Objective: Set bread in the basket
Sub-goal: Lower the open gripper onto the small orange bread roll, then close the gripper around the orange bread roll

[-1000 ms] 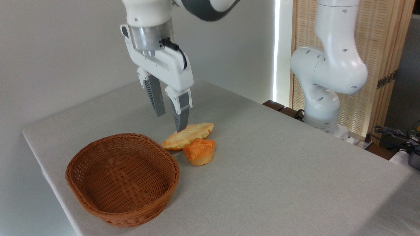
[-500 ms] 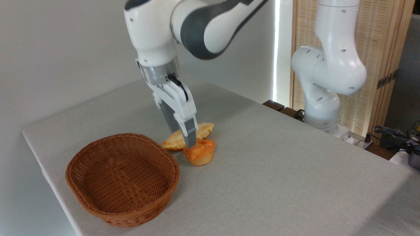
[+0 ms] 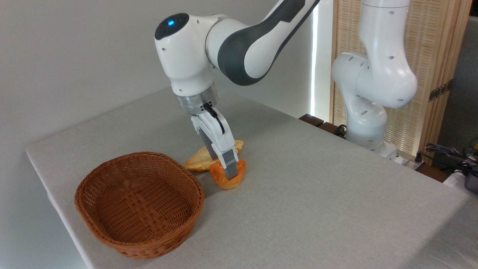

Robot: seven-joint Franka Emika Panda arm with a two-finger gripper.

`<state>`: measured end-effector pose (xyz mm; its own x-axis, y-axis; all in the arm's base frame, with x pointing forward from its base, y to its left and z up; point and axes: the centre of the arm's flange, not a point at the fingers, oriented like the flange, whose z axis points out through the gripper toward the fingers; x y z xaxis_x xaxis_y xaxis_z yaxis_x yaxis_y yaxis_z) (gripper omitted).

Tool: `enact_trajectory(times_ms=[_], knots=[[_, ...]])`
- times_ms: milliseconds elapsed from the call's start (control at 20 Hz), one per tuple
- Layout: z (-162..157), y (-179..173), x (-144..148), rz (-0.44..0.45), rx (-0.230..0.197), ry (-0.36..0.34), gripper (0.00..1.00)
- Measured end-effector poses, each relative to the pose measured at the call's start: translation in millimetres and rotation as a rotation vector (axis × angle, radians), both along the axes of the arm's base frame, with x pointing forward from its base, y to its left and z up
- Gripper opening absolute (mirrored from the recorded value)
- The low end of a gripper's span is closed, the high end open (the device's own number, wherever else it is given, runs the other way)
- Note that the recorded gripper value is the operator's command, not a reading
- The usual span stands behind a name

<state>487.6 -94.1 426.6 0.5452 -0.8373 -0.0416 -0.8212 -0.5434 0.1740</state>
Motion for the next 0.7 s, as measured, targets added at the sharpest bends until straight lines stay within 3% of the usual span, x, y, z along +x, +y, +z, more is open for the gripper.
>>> enact_trajectory(times_ms=[200, 300, 350, 450, 700], knots=[[-7.7, 2.6, -1.9, -0.018, 0.027, 0.01, 0.98], [-9.6, 2.7, -1.8, -0.02, 0.029, 0.012, 0.78], [-9.9, 2.8, -1.7, -0.022, 0.029, 0.012, 0.57], [-10.3, 2.8, -1.3, -0.036, 0.027, 0.009, 0.35], [-10.3, 2.8, -1.0, -0.056, 0.023, 0.007, 0.3]])
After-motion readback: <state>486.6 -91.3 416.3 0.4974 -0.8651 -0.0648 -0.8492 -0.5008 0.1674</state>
